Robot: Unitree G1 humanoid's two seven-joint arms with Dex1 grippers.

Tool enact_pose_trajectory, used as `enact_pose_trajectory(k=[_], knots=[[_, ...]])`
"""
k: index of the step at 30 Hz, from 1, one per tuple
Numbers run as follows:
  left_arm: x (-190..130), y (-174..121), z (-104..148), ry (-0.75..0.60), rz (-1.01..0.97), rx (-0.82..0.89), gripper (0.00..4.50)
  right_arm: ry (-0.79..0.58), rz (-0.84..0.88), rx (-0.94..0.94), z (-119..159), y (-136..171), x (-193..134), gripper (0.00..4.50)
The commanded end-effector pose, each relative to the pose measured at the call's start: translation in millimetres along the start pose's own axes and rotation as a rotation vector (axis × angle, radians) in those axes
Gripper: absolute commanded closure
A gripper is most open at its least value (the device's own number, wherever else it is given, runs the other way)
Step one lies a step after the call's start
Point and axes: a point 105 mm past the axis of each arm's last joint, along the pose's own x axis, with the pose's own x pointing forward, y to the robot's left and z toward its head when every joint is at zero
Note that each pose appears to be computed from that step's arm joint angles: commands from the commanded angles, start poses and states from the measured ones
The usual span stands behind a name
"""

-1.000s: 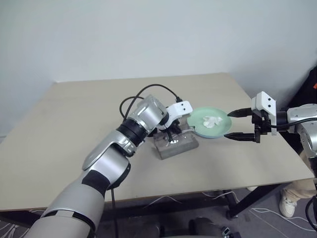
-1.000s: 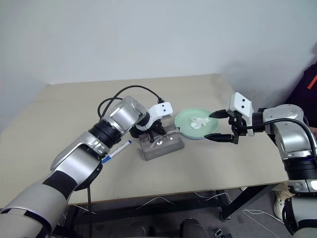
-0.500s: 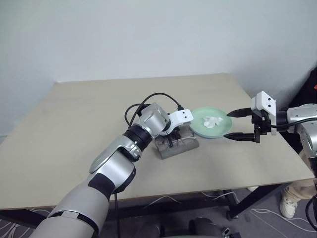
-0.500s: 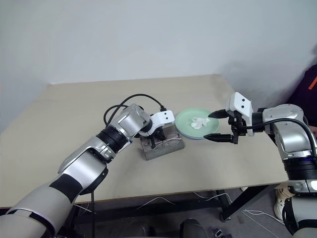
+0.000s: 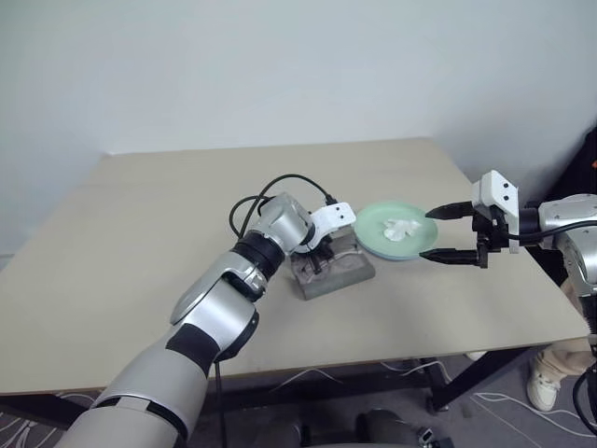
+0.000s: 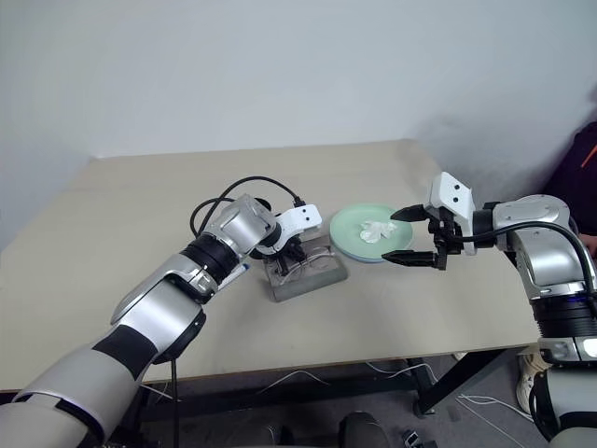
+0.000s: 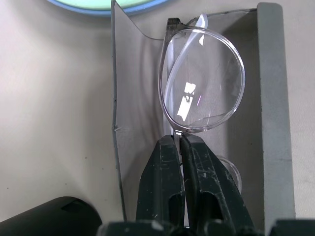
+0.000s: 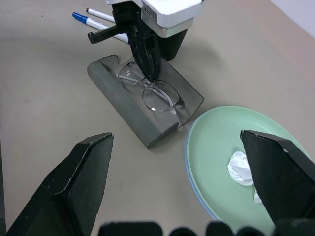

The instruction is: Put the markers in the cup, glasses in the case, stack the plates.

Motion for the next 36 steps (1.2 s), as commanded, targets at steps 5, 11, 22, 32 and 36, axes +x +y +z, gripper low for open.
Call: enact_pose_trajectory(k=[5,11,22,32,36], knots=[[2.5,-13.7,8.0,-0.013,-0.035,0.025,4.47,-0.027,-0.017,-0.054,16.1,-2.6,-2.7,0.00],[2.5,-22.0,8.5,-0.010,-0.057,0.028,4.47,-0.030,-0.016,-0.049,14.3,-1.2,-1.0,0.00],[1.0,-30.5,9.6,-0.013,-0.071,0.030,4.47,-0.029,-0.009,-0.057,15.3,-2.5,0.3,0.00],[1.2,-32.6,11.4,-0.019,-0.075,0.024,4.47,-0.025,-0.011,-0.057,14.4,-1.9,-1.0,0.00],[1.1,-32.7,13.4,-0.022,-0.077,0.020,4.47,-0.023,-0.014,-0.053,13.5,-2.5,-2.5,0.00]])
